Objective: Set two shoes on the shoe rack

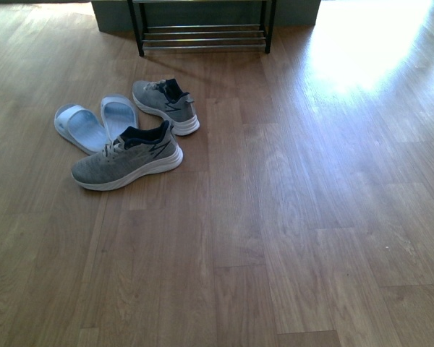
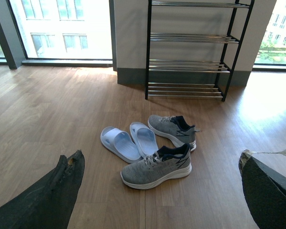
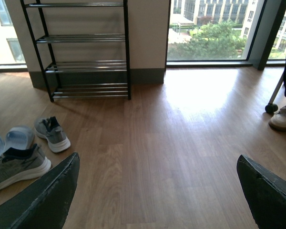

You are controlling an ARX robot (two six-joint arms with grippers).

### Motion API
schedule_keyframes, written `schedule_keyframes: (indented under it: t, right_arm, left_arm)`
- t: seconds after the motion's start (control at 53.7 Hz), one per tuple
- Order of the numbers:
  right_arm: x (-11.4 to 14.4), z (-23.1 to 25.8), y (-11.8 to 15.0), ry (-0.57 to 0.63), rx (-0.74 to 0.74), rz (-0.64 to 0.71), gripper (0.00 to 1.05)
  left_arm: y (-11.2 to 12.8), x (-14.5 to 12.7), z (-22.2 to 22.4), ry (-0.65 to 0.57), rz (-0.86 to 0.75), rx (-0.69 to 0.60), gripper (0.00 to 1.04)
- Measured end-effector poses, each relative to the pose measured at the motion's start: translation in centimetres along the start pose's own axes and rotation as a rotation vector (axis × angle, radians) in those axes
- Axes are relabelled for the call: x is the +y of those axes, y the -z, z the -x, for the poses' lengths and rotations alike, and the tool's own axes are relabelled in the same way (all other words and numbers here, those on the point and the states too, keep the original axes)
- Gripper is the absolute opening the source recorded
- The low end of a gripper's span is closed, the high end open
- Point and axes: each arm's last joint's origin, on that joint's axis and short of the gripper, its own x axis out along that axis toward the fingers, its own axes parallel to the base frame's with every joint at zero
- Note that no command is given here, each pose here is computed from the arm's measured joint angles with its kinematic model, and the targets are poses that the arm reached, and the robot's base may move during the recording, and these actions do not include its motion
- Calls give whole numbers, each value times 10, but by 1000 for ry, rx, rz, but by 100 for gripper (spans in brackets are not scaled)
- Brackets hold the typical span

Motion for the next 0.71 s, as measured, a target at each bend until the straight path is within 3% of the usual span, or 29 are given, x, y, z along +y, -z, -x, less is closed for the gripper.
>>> schedule_keyframes:
  t: [0.708]
  right_arm:
    - [0,0,0,0,0,0,96]
  left_arm:
    - [0,0,0,0,0,0,95]
